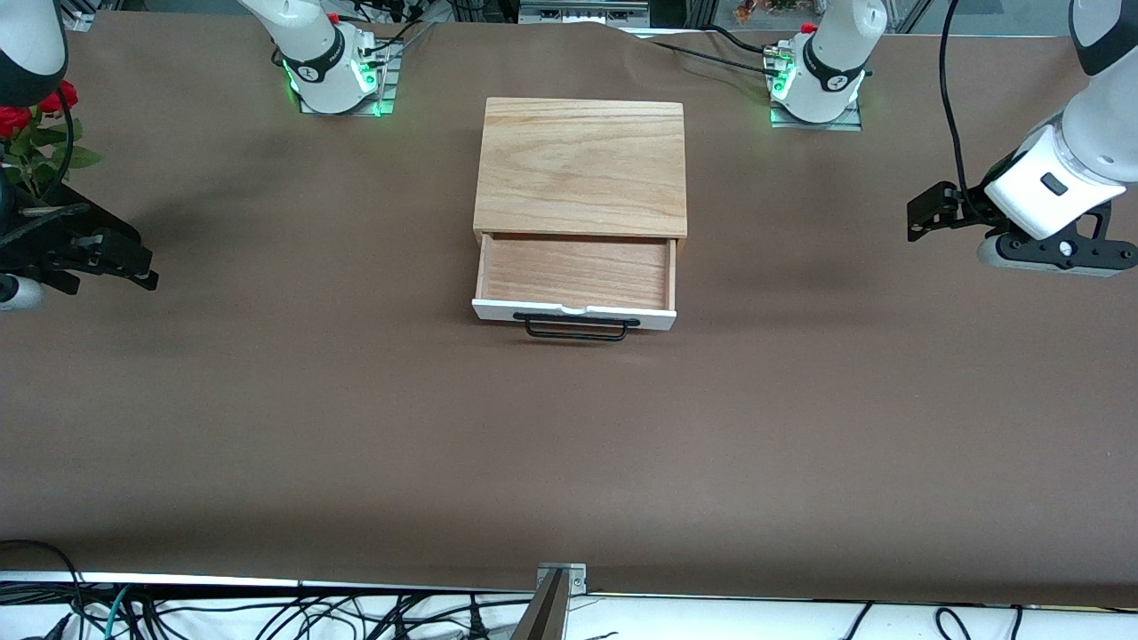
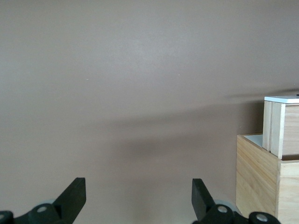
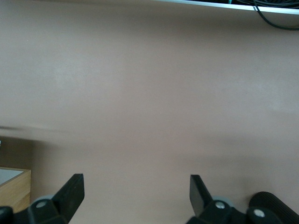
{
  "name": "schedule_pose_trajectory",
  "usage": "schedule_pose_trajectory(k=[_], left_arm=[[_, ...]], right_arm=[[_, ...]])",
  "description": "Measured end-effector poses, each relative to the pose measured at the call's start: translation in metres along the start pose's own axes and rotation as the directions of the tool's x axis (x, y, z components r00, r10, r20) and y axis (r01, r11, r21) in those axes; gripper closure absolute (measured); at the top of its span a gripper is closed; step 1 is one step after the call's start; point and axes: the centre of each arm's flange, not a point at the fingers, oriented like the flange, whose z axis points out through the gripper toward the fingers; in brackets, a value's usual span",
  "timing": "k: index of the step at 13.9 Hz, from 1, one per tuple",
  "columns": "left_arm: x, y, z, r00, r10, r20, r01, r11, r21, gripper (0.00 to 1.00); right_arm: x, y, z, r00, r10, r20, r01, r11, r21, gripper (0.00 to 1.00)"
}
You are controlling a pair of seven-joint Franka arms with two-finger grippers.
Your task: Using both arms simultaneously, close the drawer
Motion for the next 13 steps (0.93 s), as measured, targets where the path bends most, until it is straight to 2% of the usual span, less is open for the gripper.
schedule_pose_trajectory(k=[13], left_arm=[[0.0,-0.0002,0.0,1.0,0.0,0.0,0.0,1.0,0.0,0.0]], right_arm=[[0.0014,-0.0013,0.0037,1.0,0.002,0.004,-0.002,1.0,0.001,0.0]])
